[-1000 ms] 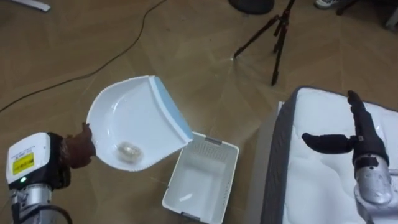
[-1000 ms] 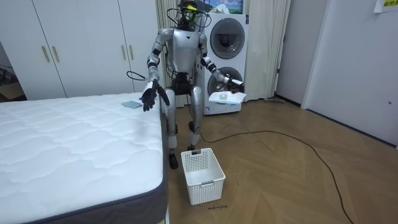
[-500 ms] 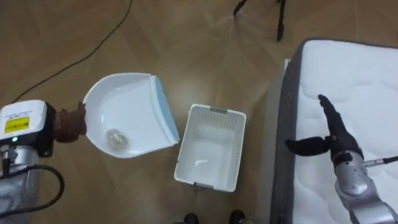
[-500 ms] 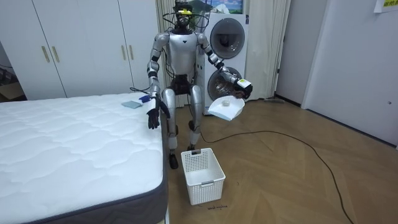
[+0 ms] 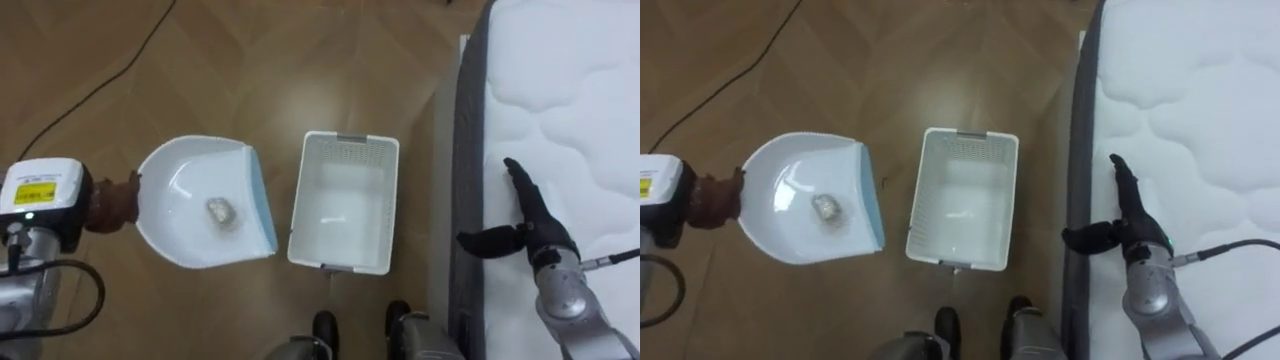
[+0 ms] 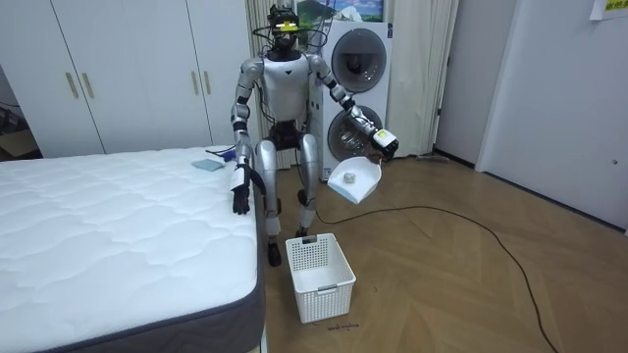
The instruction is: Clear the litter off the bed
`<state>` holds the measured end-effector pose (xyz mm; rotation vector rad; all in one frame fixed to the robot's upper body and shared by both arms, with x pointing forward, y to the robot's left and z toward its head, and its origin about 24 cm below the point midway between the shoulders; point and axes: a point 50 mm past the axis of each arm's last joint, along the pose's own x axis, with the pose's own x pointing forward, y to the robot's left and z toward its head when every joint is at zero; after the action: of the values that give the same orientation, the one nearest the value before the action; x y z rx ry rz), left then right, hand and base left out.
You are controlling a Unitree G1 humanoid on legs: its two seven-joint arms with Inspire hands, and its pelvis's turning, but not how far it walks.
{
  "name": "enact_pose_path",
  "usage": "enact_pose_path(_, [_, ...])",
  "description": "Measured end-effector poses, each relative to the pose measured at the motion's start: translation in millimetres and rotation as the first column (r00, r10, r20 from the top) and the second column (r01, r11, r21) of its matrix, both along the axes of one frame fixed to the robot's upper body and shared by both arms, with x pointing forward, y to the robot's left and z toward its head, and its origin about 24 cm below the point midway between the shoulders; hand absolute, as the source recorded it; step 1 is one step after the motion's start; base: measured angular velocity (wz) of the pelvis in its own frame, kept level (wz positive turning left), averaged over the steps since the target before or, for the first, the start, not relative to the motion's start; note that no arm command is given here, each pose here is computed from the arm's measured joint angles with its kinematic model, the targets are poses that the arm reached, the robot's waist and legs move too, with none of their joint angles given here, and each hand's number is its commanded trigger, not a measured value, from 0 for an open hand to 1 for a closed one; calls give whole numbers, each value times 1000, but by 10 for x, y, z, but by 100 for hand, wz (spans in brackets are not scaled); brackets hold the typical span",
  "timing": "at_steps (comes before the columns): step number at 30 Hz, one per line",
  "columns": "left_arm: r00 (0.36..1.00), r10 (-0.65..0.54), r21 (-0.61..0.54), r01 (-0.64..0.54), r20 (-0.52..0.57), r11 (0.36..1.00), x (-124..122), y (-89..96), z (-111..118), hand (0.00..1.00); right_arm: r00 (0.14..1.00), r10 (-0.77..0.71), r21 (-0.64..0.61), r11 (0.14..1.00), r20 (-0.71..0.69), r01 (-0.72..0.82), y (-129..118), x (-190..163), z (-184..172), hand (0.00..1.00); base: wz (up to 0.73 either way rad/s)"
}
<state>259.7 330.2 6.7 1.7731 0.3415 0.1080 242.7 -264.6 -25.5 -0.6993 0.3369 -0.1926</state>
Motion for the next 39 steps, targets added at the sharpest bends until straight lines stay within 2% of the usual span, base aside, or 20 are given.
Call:
enact_pose_path(5, [996,-34,92,42,-84,995,-24,42,-14,100,998,62,-59,996,27,-60,82,42,65,0,-9])
enact_pose_path(13, [986,19,130,3,-168,991,-81,192,-24,100,992,103,-60,993,73,-99,132,87,134,0,-10])
enact_pose_path(21, [984,32,157,-4,-177,988,-97,257,5,100,984,158,-109,983,82,-149,167,71,141,0,-11])
enact_pose_path(33, [988,39,125,-21,-149,992,-91,254,5,100,979,184,-85,981,83,-177,222,54,117,0,0])
enact_pose_path(37, [992,22,104,-9,-125,995,-77,203,4,100,980,184,-85,980,76,-178,214,32,101,0,-5])
enact_pose_path(39, [995,-24,78,32,-97,996,-48,89,-3,100,983,177,-88,981,56,-172,176,-21,68,0,-25])
